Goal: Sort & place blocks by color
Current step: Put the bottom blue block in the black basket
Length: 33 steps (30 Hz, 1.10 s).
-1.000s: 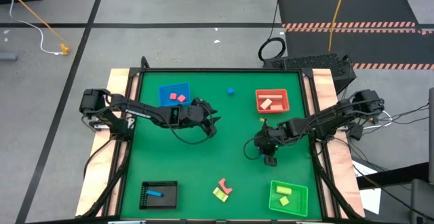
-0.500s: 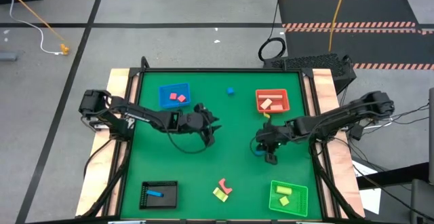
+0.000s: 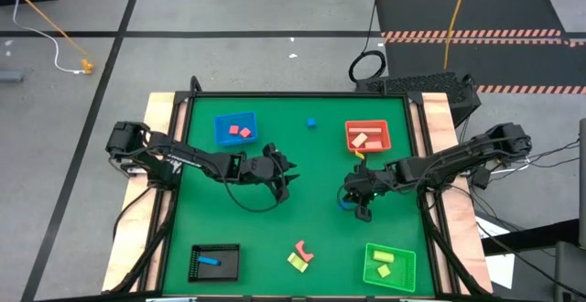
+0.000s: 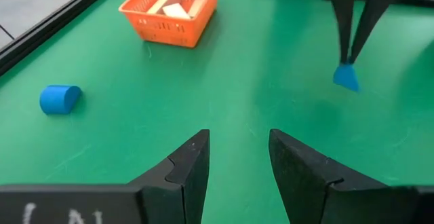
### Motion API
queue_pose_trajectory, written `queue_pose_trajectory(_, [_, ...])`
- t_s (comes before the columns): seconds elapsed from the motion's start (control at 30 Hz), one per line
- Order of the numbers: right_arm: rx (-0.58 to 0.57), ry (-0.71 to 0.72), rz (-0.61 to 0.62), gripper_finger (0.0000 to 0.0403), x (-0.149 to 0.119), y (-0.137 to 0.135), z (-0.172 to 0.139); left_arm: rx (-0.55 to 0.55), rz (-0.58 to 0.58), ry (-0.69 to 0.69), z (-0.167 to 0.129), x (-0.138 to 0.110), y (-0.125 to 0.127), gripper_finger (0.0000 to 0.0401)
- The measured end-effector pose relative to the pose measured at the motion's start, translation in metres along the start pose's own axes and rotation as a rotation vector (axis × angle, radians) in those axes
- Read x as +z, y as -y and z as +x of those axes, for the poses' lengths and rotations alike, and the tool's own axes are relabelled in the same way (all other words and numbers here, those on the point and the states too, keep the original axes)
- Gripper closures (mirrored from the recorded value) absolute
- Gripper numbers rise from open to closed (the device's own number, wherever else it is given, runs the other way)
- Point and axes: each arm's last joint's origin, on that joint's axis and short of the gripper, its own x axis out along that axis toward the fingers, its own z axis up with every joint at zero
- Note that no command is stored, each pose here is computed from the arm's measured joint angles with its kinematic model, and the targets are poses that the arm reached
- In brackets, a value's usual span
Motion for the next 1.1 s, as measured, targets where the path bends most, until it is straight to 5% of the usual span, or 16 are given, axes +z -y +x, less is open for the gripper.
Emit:
queue_pose_trajectory(0.23, [0.019,0.061,-0.007,0.0402,0.007,-0.001,0.0,-0.015,-0.007,0.002,0.025,-0.018,0.007,0.0247])
queue_pose_trajectory(0.53, [0.002,0.098,-0.018,0.0402,0.013,0.007,-0.001,-0.194,0.021,0.177,0.06,-0.035,0.02,0.0247])
queue_pose_trajectory(1.1, [0.003,0.153,0.024,0.0403,0.0,0.02,0.008,-0.225,0.047,0.204,0.069,-0.046,0.026,0.0247])
